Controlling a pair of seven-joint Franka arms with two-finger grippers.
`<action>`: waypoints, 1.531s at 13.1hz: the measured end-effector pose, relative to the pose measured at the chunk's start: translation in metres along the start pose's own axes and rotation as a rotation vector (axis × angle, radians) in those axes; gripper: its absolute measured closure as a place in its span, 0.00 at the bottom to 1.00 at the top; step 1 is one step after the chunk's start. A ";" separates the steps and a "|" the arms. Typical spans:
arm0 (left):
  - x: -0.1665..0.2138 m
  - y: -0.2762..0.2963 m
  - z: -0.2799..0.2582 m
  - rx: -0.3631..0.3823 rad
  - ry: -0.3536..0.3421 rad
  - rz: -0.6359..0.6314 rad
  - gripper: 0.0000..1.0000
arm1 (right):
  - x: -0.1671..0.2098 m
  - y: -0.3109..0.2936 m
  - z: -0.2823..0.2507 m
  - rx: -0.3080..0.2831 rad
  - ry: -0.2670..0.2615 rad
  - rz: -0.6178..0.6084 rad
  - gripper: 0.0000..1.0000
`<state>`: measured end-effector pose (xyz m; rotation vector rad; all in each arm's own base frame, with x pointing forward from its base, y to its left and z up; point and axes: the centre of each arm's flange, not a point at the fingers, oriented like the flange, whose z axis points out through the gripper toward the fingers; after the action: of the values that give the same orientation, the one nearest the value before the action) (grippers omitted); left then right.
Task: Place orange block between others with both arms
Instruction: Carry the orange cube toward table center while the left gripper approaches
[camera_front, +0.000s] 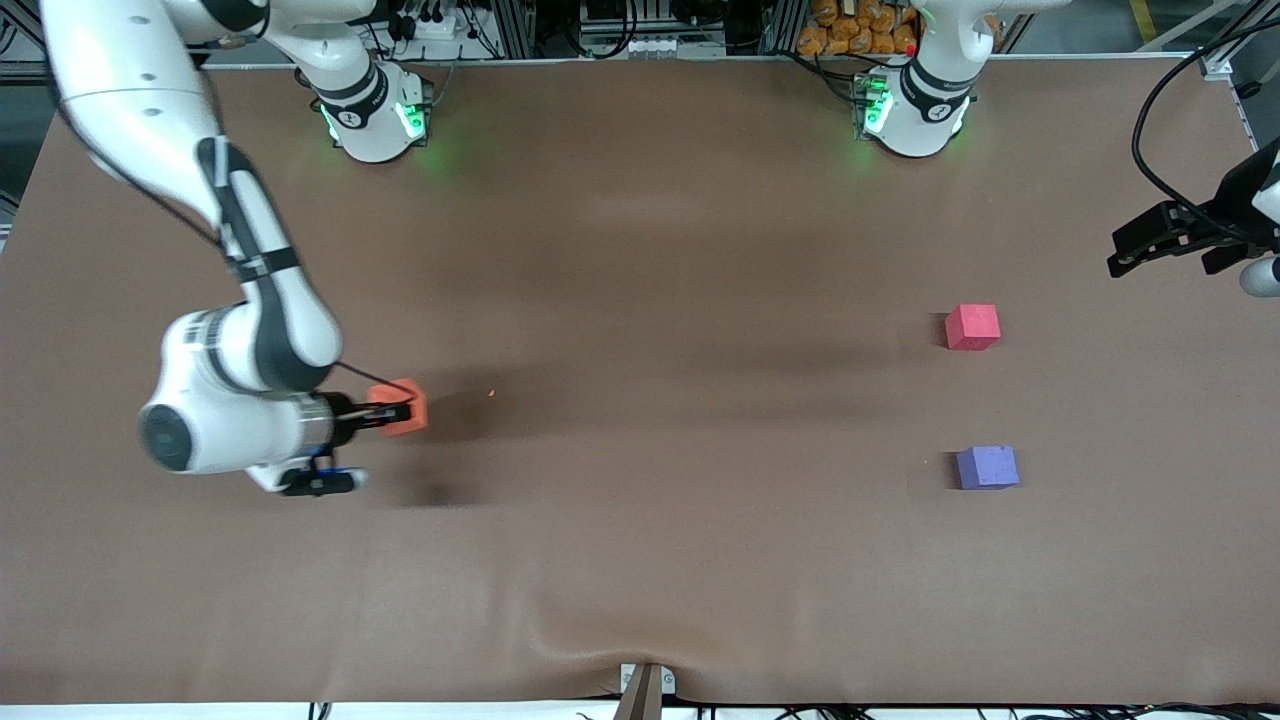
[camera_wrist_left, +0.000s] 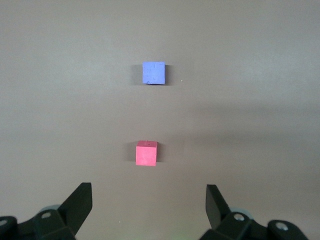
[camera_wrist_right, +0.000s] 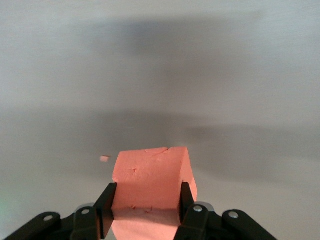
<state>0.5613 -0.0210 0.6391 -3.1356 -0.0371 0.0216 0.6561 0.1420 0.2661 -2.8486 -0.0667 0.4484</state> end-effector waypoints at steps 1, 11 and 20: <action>0.000 0.001 0.000 0.000 0.000 0.002 0.00 | -0.001 -0.031 0.007 -0.008 0.016 0.004 0.45; -0.030 0.137 -0.014 -0.011 0.024 0.070 0.00 | -0.051 -0.232 0.093 -0.052 0.094 0.021 0.45; -0.024 0.183 0.059 0.018 -0.165 0.137 0.00 | -0.063 -0.279 0.149 0.074 0.045 0.109 0.42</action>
<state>0.5405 -0.2043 0.5794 -3.1032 0.1768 0.2787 0.5486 0.4426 0.2200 -2.7974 0.1117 0.3990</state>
